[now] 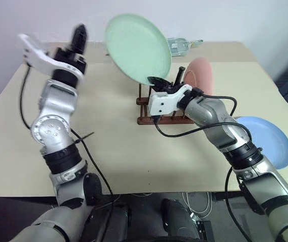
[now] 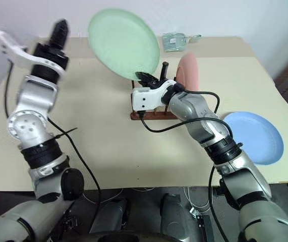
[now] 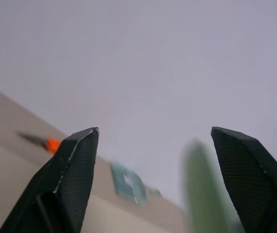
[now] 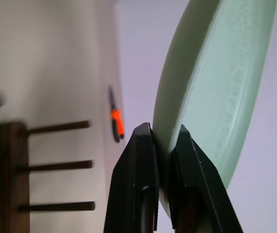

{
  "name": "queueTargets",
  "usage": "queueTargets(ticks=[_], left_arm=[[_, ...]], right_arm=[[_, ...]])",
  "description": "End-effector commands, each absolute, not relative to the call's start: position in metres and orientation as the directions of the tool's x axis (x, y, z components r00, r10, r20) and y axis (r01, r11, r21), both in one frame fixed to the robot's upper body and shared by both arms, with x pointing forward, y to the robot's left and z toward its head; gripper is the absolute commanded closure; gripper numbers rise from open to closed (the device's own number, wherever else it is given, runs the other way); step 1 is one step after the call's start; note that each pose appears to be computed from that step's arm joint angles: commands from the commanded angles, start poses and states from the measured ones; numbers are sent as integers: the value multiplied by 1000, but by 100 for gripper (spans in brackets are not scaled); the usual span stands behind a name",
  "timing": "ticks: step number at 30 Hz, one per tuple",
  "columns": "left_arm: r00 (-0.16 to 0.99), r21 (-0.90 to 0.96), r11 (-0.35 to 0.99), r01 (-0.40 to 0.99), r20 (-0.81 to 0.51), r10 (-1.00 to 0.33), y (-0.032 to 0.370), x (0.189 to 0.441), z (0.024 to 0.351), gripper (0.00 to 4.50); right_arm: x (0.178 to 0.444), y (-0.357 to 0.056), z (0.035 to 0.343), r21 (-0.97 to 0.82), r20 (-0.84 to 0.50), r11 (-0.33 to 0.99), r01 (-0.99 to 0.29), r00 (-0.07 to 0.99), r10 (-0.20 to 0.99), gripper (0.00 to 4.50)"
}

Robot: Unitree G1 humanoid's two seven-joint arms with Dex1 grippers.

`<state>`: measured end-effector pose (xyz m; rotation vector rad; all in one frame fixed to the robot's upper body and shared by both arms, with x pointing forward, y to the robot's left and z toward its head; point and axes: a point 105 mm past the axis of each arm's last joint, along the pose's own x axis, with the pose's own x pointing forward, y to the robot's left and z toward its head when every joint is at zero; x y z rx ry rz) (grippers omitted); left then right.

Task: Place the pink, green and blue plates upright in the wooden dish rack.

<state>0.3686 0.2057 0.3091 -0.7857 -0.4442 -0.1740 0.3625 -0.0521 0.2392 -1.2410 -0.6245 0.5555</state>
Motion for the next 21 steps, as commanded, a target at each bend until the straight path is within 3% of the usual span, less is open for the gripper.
queueTargets(ticks=[1,2,4,8,10,13,21], left_arm=[[870,-586,778,225,480,110,243,365,310,97],[891,-458,872,173,450,59,243,368,296,97],[928,-209,963,169,364,-84,231,371,262,97],[890,12,898,440,127,-438,182,351,188,97],[806,95,802,590,-6,-592,161,331,157,97],[682,91,676,731,-116,-722,141,306,132,97],[523,25,524,851,-122,-844,109,279,131,97]], right_arm=[[331,-60,275,-857,283,484,-177,624,728,450],[321,-66,279,-749,309,580,-321,605,734,450],[305,-74,282,-559,335,646,-519,571,749,450],[289,-86,285,-245,373,686,-685,587,719,450],[285,-89,281,-127,371,692,-711,613,698,450],[284,-92,275,-49,344,703,-709,649,678,450],[299,-105,254,15,247,753,-658,732,635,450]])
